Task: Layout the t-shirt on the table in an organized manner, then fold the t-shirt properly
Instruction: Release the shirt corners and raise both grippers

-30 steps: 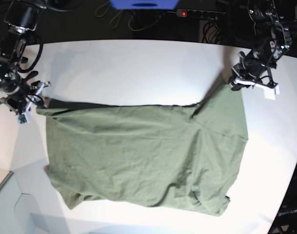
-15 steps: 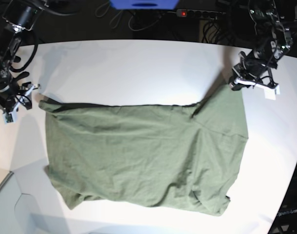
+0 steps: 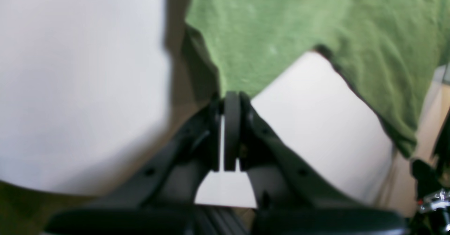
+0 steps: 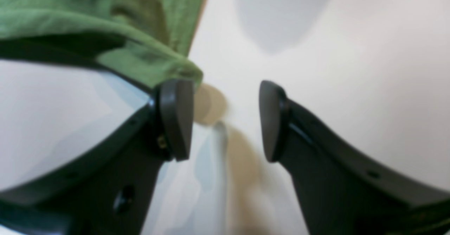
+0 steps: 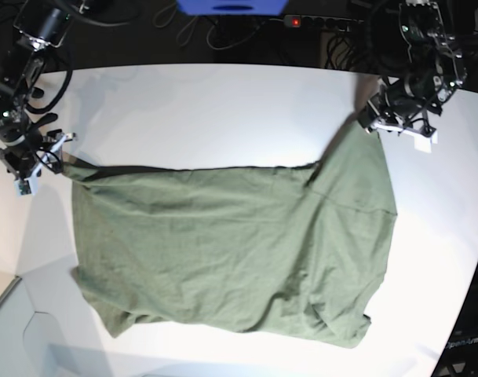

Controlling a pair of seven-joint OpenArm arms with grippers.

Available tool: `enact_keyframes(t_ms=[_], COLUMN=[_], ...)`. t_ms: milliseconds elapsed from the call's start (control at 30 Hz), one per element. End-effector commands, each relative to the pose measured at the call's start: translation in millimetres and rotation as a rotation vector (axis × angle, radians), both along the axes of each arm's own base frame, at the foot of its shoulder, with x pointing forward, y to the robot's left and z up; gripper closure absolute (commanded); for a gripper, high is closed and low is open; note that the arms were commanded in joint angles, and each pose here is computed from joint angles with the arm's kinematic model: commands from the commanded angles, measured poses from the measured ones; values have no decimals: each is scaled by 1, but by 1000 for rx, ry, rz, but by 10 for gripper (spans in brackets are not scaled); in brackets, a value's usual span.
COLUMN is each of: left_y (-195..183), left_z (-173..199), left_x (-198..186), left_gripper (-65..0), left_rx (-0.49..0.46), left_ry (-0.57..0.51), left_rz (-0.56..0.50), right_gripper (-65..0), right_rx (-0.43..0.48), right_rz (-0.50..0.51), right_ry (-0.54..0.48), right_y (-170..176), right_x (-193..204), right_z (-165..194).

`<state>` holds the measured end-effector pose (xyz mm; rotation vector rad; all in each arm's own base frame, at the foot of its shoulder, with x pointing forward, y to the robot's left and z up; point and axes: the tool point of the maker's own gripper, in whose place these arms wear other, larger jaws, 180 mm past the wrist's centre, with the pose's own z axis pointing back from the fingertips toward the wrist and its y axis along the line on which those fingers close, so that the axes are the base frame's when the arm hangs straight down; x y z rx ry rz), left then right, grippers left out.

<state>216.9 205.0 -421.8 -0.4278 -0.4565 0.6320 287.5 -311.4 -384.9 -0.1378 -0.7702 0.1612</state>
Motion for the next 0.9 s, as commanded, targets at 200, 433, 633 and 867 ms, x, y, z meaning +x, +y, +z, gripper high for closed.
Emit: enact_keyframes(t_ms=[200,433,633,867], left_y=[9,12,7,9], left_z=[3,12,17,104], left_x=[3,11,12,57], left_gripper=[-4,-106,-550,-650], left_rx=[-4,3,-14,-22], left_ry=[20,1,-17,-303], left_rz=[2,-20,-26,-35], right_gripper=[-306,-306,-306,-306], right_rx=[-15,-16,-20,-32], right_rz=[2,-2,-2,1], right_ry=[-59,-58,-58,-85], right_y=[-5,-7,-8,-10], right_x=[11,10,10,15], right_z=[17,17,18,28])
